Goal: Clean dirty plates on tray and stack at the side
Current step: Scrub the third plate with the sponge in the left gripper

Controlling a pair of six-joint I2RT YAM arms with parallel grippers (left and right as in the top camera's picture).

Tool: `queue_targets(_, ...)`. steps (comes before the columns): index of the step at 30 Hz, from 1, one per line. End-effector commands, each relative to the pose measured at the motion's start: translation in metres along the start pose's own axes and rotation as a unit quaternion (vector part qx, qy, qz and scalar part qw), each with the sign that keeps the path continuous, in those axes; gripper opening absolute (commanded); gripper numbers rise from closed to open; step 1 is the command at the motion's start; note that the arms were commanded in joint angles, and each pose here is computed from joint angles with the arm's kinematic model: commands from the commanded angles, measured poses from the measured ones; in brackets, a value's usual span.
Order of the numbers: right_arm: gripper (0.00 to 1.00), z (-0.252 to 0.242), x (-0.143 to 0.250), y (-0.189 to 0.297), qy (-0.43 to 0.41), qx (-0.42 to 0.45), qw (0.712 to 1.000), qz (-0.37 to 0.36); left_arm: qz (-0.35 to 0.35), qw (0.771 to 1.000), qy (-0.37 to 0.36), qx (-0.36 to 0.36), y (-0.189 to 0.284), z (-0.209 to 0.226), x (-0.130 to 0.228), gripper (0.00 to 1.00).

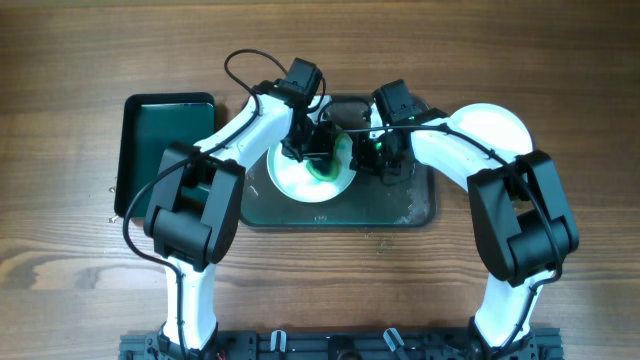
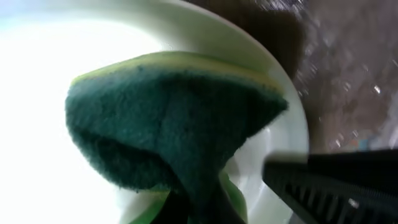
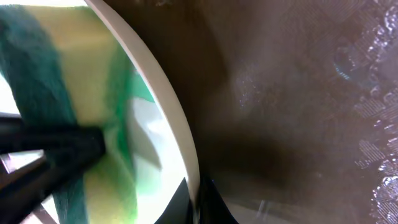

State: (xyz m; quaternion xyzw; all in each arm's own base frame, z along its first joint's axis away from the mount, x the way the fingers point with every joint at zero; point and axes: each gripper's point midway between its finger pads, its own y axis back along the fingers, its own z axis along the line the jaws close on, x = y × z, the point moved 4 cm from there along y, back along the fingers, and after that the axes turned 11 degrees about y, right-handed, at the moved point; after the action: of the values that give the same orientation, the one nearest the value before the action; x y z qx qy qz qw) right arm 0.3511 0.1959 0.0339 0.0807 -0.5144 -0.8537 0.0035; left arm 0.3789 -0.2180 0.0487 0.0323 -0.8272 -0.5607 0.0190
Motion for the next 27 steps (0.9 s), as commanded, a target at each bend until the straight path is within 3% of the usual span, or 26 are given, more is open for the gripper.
queue_targets(1,0.04,-0.015,0.020,-0.018,-0.012,0.023,0.999,0.035,-0.131,0.964,0.105,-0.208,0.010,0.070,-0.033,0.04)
queue_targets(4,0.04,-0.015,0.020,-0.018,-0.012,0.024,0.999,0.036,-0.184,0.911,0.163,-0.331,0.038,0.110,-0.033,0.04)
queue_targets(6,0.04,-0.015,0.020,-0.018,-0.012,0.023,0.999,0.035,-0.161,0.907,0.168,-0.352,0.041,0.117,-0.022,0.04)
queue_targets(8,0.04,-0.015,0.020,-0.018,-0.012,0.023,0.999,0.035,-0.112,0.921,0.161,-0.337,0.034,0.110,-0.006,0.04)
queue_targets(10,0.04,-0.015,0.020,-0.018,-0.012,0.023,0.999,0.035,-0.020,0.957,0.109,-0.268,0.019,0.088,0.014,0.04)
queue_targets(12,0.04,-0.015,0.020,-0.018,-0.012,0.023,0.999,0.035,0.096,0.989,0.020,-0.112,0.003,0.043,0.041,0.04)
queue_targets(14,0.04,-0.015,0.020,-0.018,-0.012,0.023,0.999,0.035,0.164,0.985,-0.038,0.033,0.003,0.003,0.060,0.04)
queue_targets(15,0.04,-0.015,0.020,-0.018,-0.013,0.023,0.999,0.035,0.174,0.981,-0.051,0.073,0.005,-0.007,0.064,0.04)
queue_targets(18,0.04,-0.015,0.020,-0.018,-0.012,0.023,0.999,0.035,0.151,0.980,-0.069,0.111,0.003,-0.020,0.054,0.04)
queue_targets(21,0.04,-0.015,0.020,-0.018,-0.013,0.023,0.999,0.035,0.103,0.989,-0.058,0.084,-0.002,-0.015,0.034,0.04)
queue_targets(24,0.04,-0.015,0.020,-0.018,-0.013,0.023,0.999,0.035,0.011,1.000,0.000,-0.015,-0.005,0.012,0.001,0.04)
queue_targets(27,0.04,-0.015,0.020,-0.018,-0.013,0.023,0.999,0.036,-0.084,0.983,0.078,-0.144,0.006,0.054,-0.027,0.04)
